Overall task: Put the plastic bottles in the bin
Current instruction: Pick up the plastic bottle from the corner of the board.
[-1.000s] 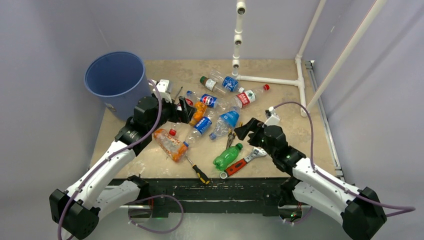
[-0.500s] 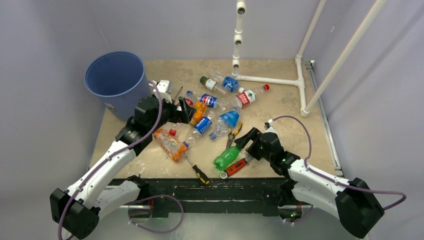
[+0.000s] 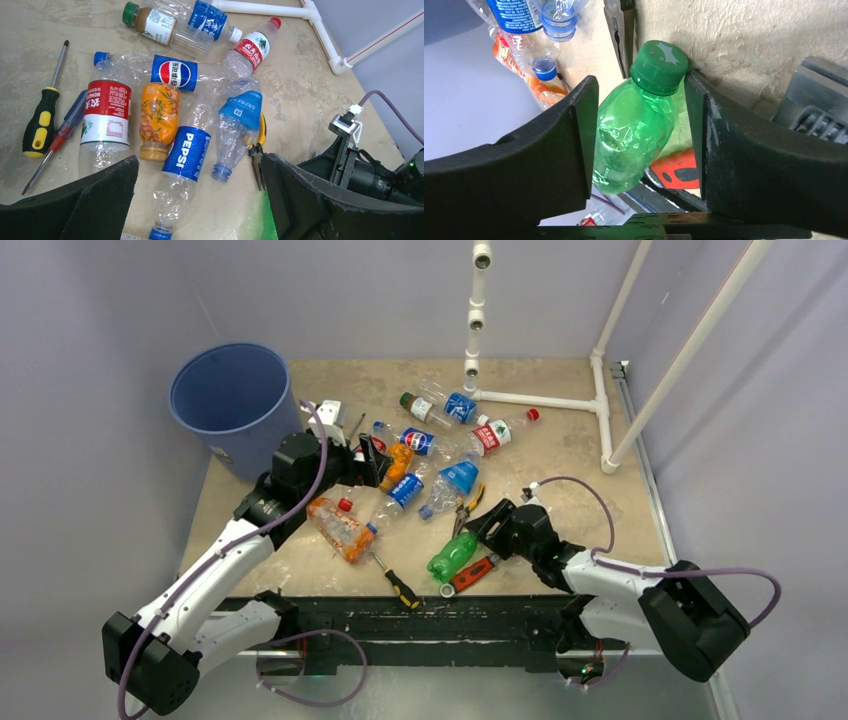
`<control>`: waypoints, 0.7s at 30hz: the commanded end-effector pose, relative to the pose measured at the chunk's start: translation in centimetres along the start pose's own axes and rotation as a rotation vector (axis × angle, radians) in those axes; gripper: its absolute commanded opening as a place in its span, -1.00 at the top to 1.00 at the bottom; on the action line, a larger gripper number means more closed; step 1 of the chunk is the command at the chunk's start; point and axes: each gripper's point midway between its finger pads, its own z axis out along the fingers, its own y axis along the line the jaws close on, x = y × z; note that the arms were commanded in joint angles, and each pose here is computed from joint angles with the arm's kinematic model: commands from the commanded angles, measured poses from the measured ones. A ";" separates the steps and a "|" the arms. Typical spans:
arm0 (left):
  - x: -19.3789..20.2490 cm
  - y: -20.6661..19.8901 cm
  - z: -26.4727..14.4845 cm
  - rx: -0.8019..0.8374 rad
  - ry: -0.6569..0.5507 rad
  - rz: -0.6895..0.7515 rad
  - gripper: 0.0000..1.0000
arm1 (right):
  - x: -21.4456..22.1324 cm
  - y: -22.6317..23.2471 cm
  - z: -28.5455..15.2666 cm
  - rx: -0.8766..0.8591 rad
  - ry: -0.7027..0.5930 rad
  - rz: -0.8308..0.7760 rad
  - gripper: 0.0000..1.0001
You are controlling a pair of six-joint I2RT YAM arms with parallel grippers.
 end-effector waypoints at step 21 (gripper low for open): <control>-0.3 -0.4 0.4 0.016 -0.018 -0.022 -0.84 | -5.2 8.4 -3.1 -0.185 -0.175 -0.284 0.52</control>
